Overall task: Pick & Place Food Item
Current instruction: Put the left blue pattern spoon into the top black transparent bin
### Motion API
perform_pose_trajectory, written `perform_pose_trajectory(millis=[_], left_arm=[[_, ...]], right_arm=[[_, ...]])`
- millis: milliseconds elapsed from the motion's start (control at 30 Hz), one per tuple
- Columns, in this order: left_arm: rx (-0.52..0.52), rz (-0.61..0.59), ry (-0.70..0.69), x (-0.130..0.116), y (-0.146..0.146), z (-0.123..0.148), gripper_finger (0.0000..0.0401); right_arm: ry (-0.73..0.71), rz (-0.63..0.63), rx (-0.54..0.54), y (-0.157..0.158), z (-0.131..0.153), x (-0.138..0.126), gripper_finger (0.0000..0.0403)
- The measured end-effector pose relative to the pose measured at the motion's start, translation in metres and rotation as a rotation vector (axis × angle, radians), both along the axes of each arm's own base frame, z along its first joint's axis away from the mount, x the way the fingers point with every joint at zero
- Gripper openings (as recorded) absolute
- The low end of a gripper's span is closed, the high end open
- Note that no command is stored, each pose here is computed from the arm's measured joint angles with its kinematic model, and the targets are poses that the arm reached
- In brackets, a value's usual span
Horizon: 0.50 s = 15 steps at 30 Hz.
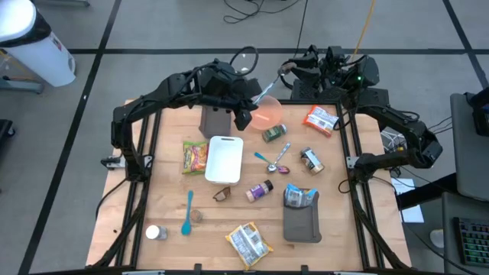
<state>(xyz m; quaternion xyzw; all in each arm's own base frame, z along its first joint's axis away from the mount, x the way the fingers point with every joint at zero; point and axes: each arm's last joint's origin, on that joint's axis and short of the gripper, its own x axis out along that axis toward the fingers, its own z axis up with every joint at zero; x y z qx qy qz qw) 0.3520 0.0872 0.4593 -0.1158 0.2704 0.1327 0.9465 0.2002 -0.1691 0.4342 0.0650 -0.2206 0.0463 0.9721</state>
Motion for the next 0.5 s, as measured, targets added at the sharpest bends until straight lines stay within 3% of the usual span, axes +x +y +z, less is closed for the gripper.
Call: perform_pose_trajectory(millis=[500], left_arm=[[-0.036,0.0,0.043,-0.0026,-0.0012,-0.0039,0.004]], right_arm=[[0.042,0.04,-0.007,0.0003,-0.0028,0.0013,0.0045]])
